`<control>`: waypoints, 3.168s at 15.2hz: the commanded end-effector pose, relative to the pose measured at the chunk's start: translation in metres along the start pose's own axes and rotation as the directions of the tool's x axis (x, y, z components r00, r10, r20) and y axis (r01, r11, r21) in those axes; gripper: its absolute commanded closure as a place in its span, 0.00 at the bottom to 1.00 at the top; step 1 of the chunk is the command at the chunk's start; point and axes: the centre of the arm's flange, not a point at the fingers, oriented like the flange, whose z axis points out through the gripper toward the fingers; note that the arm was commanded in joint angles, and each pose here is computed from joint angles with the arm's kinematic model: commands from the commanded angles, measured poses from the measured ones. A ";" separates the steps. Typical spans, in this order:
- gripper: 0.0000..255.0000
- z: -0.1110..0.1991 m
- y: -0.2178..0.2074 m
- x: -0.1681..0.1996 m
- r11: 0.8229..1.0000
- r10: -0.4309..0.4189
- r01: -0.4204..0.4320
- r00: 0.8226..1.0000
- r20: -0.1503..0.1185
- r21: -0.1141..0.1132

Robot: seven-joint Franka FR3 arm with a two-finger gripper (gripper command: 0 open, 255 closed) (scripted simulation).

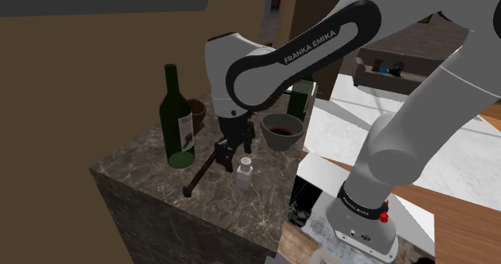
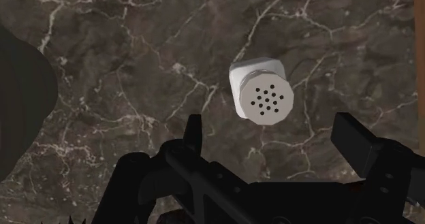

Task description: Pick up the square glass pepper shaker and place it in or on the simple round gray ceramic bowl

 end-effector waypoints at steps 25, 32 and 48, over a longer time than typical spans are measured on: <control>1.00 0.015 0.001 -0.002 1.000 0.000 0.000 1.000 0.000 0.000; 1.00 -0.021 0.002 -0.009 1.000 0.000 0.000 1.000 0.000 0.000; 1.00 -0.104 0.005 -0.026 1.000 0.000 0.000 1.000 0.000 0.000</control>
